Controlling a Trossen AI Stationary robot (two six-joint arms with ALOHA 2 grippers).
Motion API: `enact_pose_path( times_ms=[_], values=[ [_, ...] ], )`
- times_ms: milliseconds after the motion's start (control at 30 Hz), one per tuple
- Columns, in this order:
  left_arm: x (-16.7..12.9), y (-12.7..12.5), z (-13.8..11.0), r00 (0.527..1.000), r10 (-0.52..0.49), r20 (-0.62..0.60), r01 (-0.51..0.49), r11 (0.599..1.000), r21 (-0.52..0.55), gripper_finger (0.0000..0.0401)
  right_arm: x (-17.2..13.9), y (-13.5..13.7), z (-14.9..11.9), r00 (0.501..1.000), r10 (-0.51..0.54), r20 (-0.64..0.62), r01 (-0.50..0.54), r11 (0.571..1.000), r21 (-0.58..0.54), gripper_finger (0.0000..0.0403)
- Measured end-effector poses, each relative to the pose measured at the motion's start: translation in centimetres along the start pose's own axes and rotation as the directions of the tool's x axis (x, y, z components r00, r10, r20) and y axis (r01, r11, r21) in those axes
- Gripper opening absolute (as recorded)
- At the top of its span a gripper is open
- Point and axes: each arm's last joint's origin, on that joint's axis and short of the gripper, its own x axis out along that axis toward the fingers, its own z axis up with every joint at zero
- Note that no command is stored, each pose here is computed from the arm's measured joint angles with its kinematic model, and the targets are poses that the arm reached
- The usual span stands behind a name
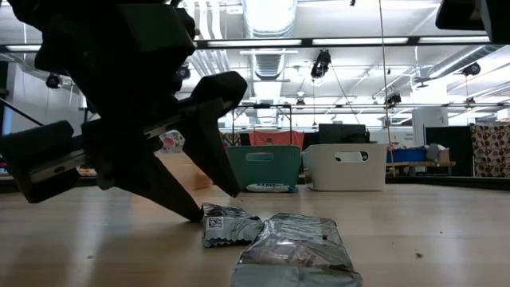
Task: Organize candy in baskets
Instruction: Put the brown chocolate into the white bin
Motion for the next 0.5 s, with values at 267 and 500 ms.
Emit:
enact_pose_path(
  times_ms=[267, 500],
  values=[
    [0.64, -0.18, -0.11, 1.0, 0.008, 0.017, -0.008, 1.0, -0.001, 0.0128, 0.34, -0.28, -0.13, 1.0, -0.025, 0.01, 0.025, 0.999, -0.02, 0.0157],
    [0.83, -0.33, -0.23, 1.0, -0.004, 0.014, 0.004, 1.0, 0.0, 0.0071, 0.43, -0.4, -0.11, 0.999, -0.042, 0.027, 0.043, 0.998, -0.04, 0.0158]
  ],
)
